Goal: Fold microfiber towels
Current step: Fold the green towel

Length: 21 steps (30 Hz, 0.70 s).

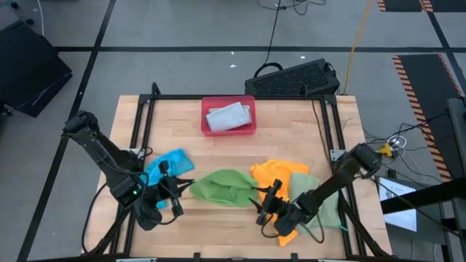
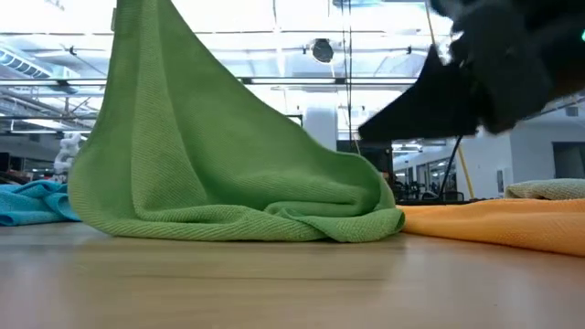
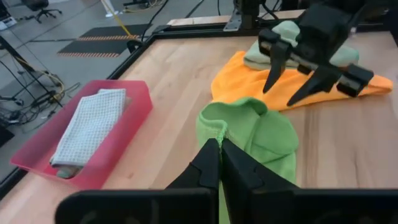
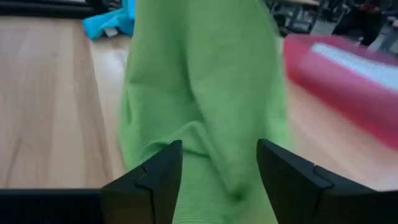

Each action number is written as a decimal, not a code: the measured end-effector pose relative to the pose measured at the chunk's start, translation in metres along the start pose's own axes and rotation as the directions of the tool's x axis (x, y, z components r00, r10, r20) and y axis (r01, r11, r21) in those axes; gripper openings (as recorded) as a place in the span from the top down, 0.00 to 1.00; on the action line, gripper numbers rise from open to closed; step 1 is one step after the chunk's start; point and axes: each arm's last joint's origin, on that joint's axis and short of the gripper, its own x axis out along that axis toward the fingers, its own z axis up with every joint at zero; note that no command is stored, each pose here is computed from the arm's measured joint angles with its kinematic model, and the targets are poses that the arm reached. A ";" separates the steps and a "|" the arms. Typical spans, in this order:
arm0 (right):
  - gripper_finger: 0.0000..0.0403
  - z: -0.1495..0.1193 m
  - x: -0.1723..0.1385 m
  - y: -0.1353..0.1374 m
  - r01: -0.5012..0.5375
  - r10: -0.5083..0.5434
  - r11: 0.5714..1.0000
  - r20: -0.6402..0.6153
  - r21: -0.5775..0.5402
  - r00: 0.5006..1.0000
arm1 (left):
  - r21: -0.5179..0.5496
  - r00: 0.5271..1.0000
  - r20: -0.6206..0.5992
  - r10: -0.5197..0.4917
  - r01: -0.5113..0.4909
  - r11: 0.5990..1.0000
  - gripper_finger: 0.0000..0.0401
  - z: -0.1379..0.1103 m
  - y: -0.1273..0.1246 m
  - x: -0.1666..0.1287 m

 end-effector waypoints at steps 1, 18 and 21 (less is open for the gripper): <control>0.50 -0.004 0.003 0.002 0.005 -0.005 1.000 -0.004 0.000 1.000 | -0.001 1.000 0.000 -0.001 0.001 1.000 0.98 0.000 0.000 0.000; 0.55 -0.034 0.000 0.000 0.084 -0.087 0.995 -0.058 -0.051 0.995 | 0.008 1.000 0.004 -0.013 0.013 1.000 0.98 0.001 -0.001 0.000; 0.60 -0.037 -0.001 -0.002 0.094 -0.097 0.994 -0.070 -0.048 0.993 | 0.010 1.000 0.004 -0.013 0.013 1.000 0.98 0.001 -0.001 0.000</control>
